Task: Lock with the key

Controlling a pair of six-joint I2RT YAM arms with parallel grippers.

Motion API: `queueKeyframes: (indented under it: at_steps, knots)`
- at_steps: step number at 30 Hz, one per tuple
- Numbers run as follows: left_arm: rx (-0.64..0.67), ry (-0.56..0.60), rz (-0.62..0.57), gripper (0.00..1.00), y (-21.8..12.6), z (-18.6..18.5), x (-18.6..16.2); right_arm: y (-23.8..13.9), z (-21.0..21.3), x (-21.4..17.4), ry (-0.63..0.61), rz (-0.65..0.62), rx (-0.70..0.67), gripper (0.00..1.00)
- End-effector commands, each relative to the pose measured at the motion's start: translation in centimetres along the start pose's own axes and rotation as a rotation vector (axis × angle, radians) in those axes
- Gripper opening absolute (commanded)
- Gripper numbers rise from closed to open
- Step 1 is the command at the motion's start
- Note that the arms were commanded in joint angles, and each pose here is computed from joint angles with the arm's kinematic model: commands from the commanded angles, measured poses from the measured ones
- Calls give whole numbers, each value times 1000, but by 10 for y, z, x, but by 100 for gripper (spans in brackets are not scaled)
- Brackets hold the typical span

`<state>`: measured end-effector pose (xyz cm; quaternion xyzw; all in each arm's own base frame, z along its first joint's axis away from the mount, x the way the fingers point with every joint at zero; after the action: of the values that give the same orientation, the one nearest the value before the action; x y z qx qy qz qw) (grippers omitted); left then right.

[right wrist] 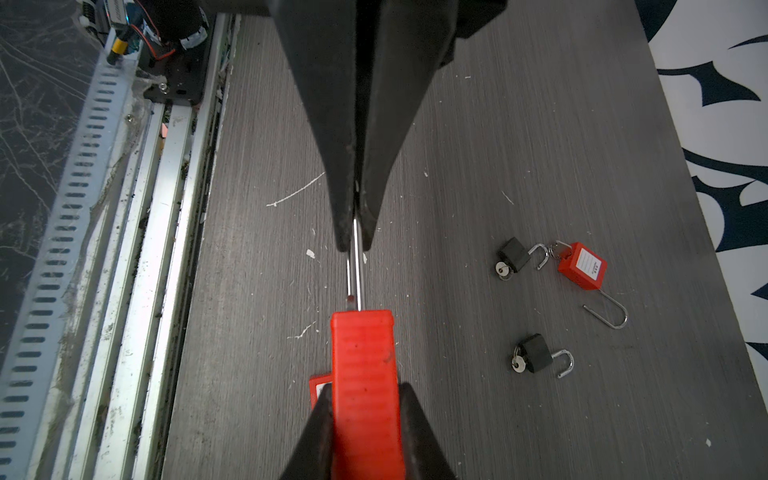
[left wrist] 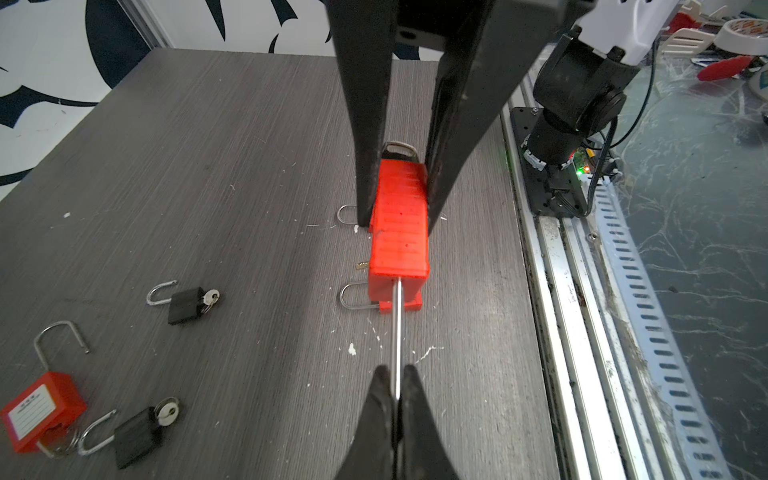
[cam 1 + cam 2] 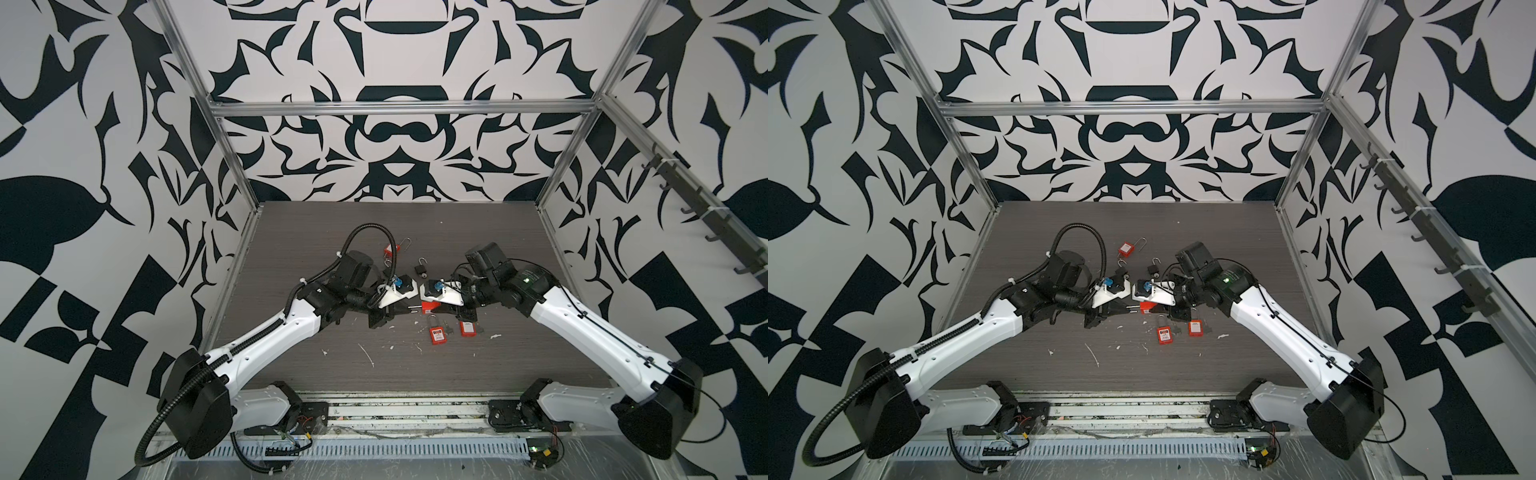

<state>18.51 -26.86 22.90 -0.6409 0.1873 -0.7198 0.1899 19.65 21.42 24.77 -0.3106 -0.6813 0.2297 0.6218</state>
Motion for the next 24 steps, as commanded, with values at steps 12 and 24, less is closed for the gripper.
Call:
queueKeyframes:
  at_steps: [12,24]
  knots:
    - [-135,-12,-188,0,-9,-3,30,-2,6,38,-252,-278,-96,4]
    - [-42,50,-137,0,-2,8,26,-3,21,38,-130,-273,41,3]
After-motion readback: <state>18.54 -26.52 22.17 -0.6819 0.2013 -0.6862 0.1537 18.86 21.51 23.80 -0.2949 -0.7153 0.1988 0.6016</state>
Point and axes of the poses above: each gripper's point midway between its finger pads, its own y axis out along the fingers, its own z axis along the line the jaws close on, x = y × z, the point moved 5 cm from there along -y, back along the fingers, and after that the axes turned 5 degrees about y, right-handed, at the moved point
